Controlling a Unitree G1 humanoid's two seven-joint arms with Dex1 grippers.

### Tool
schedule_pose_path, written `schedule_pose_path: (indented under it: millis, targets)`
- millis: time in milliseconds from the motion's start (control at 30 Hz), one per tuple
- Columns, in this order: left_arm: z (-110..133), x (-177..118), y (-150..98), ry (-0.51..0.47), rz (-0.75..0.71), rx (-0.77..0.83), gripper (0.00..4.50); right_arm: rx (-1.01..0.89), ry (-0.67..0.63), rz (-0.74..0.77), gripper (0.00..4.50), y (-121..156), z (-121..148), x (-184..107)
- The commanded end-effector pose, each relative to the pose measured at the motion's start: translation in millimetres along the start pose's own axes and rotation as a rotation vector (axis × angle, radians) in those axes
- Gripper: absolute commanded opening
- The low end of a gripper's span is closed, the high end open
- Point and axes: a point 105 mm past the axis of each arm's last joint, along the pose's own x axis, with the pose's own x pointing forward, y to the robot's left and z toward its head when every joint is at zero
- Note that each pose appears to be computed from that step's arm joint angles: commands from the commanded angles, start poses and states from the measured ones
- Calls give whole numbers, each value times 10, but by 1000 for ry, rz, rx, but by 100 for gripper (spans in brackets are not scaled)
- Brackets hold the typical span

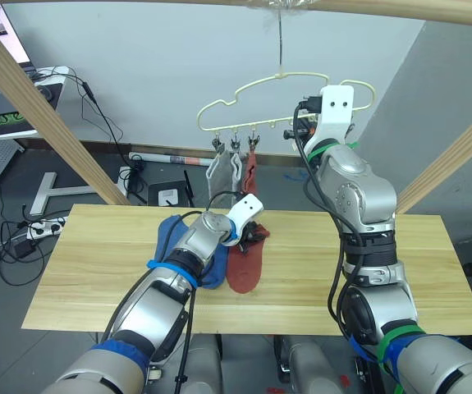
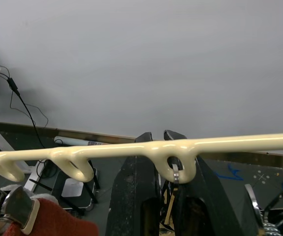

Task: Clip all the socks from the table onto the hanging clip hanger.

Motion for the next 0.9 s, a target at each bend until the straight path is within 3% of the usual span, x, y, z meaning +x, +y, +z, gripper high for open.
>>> schedule_pose_path:
  millis: [33,100,400,567,900]
  targets:
    - [-70,22,-39,28,-10,8,35,-4,-105,22,0,58,299,-51]
    - [-70,22,-40,27,-12,7,4,-3,-106,22,0,57,301,-50]
    - [-5,17,-46,-7,-21,-19,4,0,-106,26,0,71,305,-48]
    - [463,-94,28,-218,-57,-222,4,13,-108,43,0,135,339,-48]
    - [1003,-321,187,-401,-16,-352,4,69,-93,76,0,267,444,-83]
